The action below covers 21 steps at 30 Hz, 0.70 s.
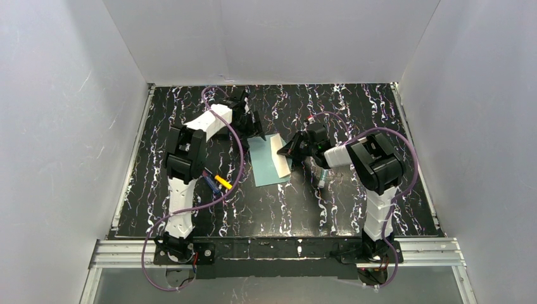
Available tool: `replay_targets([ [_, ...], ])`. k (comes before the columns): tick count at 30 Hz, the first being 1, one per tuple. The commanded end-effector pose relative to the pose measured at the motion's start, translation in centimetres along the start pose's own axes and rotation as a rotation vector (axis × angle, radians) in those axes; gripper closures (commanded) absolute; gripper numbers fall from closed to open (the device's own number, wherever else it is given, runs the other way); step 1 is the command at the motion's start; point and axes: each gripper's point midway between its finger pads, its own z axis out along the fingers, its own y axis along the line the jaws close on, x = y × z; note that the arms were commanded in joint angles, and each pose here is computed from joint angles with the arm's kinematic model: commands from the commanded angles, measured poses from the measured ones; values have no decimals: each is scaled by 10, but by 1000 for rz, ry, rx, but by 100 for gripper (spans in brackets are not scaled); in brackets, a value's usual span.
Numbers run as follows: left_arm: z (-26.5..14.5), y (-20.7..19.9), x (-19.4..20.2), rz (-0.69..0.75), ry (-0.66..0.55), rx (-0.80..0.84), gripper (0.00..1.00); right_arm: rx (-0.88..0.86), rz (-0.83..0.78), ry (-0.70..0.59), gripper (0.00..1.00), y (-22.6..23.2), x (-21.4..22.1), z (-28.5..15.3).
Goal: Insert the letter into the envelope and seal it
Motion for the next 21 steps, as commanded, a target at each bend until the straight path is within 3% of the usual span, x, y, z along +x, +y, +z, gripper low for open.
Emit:
replay_targets([
  [1, -47, 27, 31, -7, 21, -124, 27, 88, 10, 1, 99, -25, 5, 10],
  [5, -37, 36, 63, -75, 90, -94, 34, 85, 23, 0, 99, -24, 5, 14],
  [10, -20, 29, 90, -147, 201, 5, 53, 78, 25, 8, 99, -21, 8, 18],
  [21, 4, 42, 90, -175, 210, 9, 59, 57, 67, 70, 99, -5, 40, 40],
])
